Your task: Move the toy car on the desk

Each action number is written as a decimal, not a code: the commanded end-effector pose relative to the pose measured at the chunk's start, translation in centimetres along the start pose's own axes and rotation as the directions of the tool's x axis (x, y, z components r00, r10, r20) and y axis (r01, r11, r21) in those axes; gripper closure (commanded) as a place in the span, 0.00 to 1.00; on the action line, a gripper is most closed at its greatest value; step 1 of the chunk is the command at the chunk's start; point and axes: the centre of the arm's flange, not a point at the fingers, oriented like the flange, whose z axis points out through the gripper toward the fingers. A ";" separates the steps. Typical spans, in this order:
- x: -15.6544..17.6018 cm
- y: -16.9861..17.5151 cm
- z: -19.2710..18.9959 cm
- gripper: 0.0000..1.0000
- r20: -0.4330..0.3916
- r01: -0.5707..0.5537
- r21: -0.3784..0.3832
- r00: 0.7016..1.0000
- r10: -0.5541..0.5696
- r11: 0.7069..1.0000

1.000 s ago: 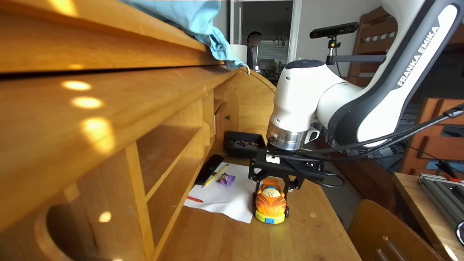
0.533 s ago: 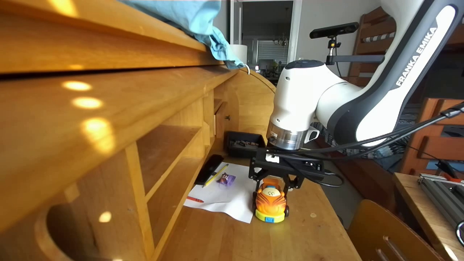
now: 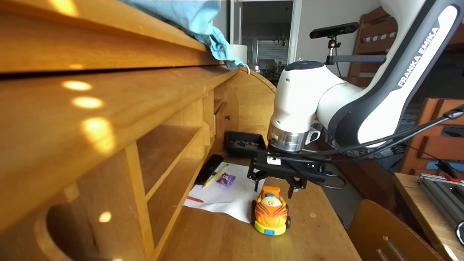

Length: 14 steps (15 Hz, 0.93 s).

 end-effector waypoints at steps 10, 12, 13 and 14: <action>-3.0 3.9 -4.2 0.00 0.009 0.182 0.047 0.983 -0.182 0.982; -3.4 4.7 -5.3 0.00 0.022 0.259 0.072 0.965 -0.261 0.963; -3.5 5.1 -5.9 0.00 0.033 0.305 0.086 0.951 -0.309 0.949; -3.7 5.5 -6.5 0.00 0.042 0.354 0.097 0.932 -0.359 0.930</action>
